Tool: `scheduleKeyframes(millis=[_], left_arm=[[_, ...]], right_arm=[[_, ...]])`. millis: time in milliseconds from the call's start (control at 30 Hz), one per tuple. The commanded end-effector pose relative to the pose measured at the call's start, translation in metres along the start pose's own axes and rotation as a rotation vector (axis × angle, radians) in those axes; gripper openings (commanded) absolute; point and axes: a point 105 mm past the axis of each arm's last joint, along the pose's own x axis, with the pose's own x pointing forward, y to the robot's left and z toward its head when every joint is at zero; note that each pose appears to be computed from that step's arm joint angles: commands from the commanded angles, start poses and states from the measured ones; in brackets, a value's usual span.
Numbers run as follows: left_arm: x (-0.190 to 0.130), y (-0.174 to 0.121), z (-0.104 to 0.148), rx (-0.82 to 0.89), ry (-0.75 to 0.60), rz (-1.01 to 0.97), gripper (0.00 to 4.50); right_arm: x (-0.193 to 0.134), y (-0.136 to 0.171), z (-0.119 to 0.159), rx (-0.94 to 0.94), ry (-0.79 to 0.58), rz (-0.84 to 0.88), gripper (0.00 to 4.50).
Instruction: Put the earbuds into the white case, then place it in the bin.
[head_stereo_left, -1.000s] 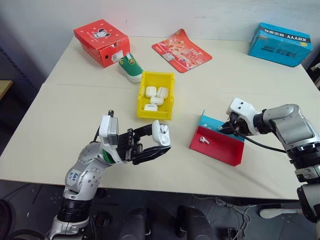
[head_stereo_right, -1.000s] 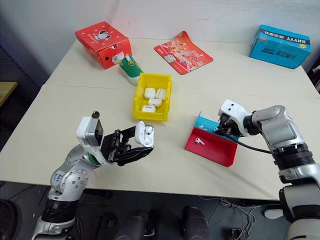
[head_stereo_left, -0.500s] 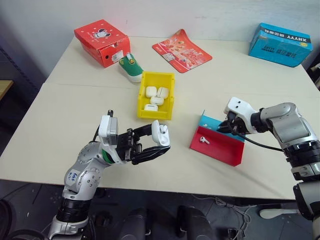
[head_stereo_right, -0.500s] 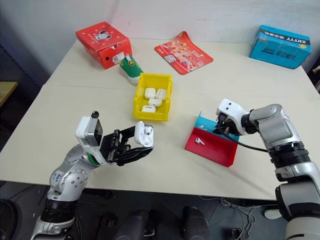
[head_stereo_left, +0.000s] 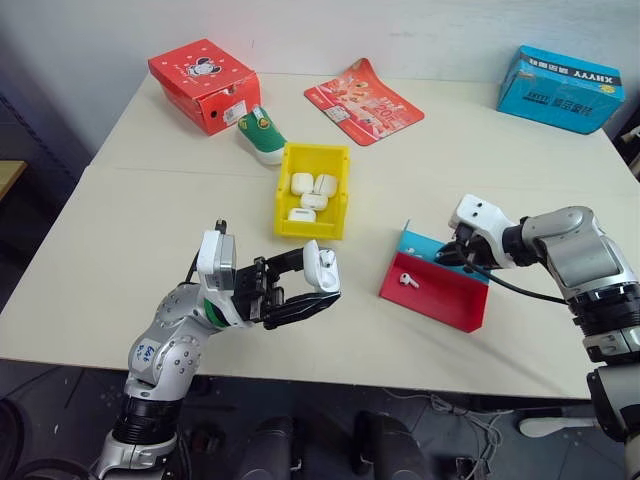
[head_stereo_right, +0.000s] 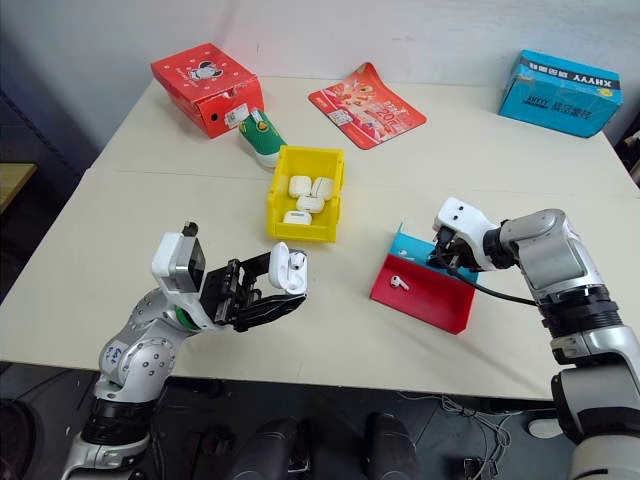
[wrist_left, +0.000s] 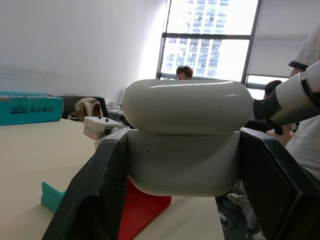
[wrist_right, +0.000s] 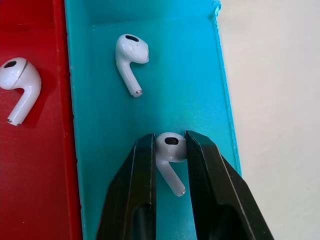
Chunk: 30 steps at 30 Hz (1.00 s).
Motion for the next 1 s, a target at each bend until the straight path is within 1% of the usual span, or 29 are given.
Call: scheduleKeyframes(millis=[33, 67, 133, 167, 200, 233, 300, 400, 500, 567, 800, 1000], left_arm=[[0.007, -0.001, 0.012, 0.051, -0.035, -0.042, 2.82], [0.008, -0.001, 0.012, 0.051, -0.039, -0.045, 2.82], [0.011, 0.003, 0.013, 0.056, -0.05, -0.057, 2.82], [0.012, 0.005, 0.013, 0.059, -0.055, -0.059, 2.82], [0.015, 0.006, 0.013, 0.058, -0.063, -0.066, 2.82], [0.017, 0.008, 0.013, 0.057, -0.069, -0.071, 2.82], [0.023, 0.011, 0.011, 0.064, -0.08, -0.072, 2.82], [0.03, 0.017, 0.011, 0.08, -0.099, -0.062, 2.82], [0.036, 0.018, 0.012, 0.084, -0.109, -0.069, 2.82], [0.039, 0.019, 0.012, 0.083, -0.118, -0.068, 2.82], [0.047, 0.023, 0.014, 0.078, -0.158, -0.04, 2.82], [0.05, 0.022, 0.015, 0.074, -0.17, -0.036, 2.82]], right_arm=[[-0.041, 0.0, 0.039, -0.001, -0.269, 0.046, 0.43], [-0.049, 0.005, 0.048, 0.007, -0.343, 0.078, 0.43], [-0.071, 0.022, 0.073, 0.074, -0.569, 0.184, 0.43], [-0.082, 0.029, 0.087, 0.129, -0.701, 0.235, 0.43], [-0.091, 0.038, 0.104, 0.2, -0.872, 0.286, 0.43], [-0.097, 0.044, 0.113, 0.251, -0.971, 0.318, 0.43], [-0.102, 0.068, 0.13, 0.312, -1.104, 0.41, 0.43], [-0.107, 0.095, 0.147, 0.391, -1.211, 0.523, 0.43], [-0.11, 0.115, 0.156, 0.461, -1.254, 0.608, 0.43], [-0.108, 0.126, 0.156, 0.461, -1.227, 0.624, 0.43], [-0.097, 0.146, 0.152, 0.455, -1.181, 0.634, 0.43], [-0.087, 0.154, 0.149, 0.441, -1.151, 0.629, 0.43]])
